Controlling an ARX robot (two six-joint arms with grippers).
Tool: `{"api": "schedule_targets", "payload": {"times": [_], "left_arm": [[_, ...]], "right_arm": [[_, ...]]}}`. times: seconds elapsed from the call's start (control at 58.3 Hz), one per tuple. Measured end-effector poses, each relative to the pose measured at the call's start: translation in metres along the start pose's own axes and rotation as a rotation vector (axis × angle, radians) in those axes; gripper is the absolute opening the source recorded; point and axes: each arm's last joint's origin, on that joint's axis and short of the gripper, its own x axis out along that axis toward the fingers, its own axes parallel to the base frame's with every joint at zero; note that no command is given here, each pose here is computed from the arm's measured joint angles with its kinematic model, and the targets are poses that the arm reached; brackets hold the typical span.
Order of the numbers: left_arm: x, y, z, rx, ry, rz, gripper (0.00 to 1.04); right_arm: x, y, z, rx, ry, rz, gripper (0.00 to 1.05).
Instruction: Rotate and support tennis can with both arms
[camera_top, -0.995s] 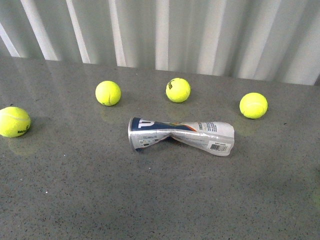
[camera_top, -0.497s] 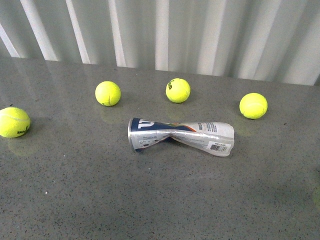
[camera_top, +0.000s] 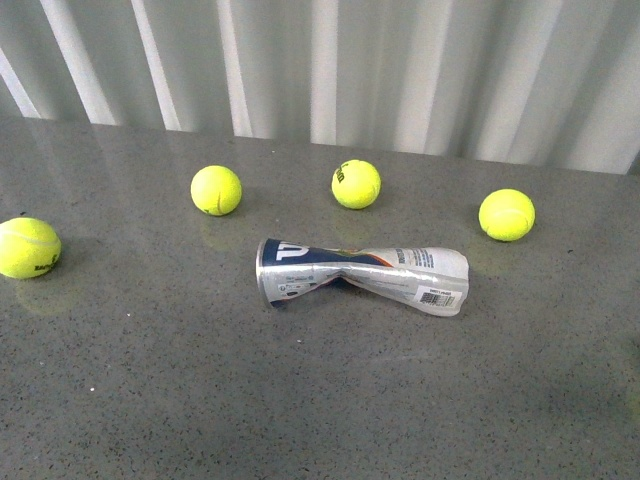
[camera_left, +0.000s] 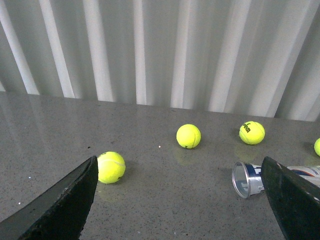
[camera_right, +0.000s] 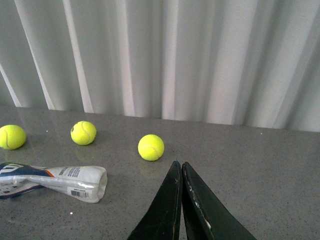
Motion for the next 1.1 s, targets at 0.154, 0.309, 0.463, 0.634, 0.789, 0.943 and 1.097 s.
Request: {"api": "schedule_targets", "payload": {"times": [0.154, 0.309, 0.463, 0.634, 0.789, 0.943, 1.097], "left_arm": [[0.0, 0.0, 0.0, 0.0, 0.0, 0.0, 0.98], [0.0, 0.0, 0.0, 0.0, 0.0, 0.0, 0.98], [0.0, 0.0, 0.0, 0.0, 0.0, 0.0, 0.98], [0.001, 0.0, -0.002, 0.023, 0.058, 0.023, 0.98], [0.03, -0.002, 0.01, 0.189, 0.378, -0.028, 0.98], [0.088, 0.002, 0.029, 0.083, 0.335, -0.123, 0.98], [0.163, -0.005, 0.006, -0.071, 0.479, -0.223, 0.98]], "right_arm": [[0.0, 0.0, 0.0, 0.0, 0.0, 0.0, 0.03], [0.0, 0.0, 0.0, 0.0, 0.0, 0.0, 0.3], [0.0, 0.0, 0.0, 0.0, 0.0, 0.0, 0.56], [0.0, 0.0, 0.0, 0.0, 0.0, 0.0, 0.86], [0.0, 0.0, 0.0, 0.0, 0.0, 0.001, 0.97], [0.0, 0.0, 0.0, 0.001, -0.001, 0.0, 0.98], [0.0, 0.0, 0.0, 0.001, -0.001, 0.0, 0.98]]}}
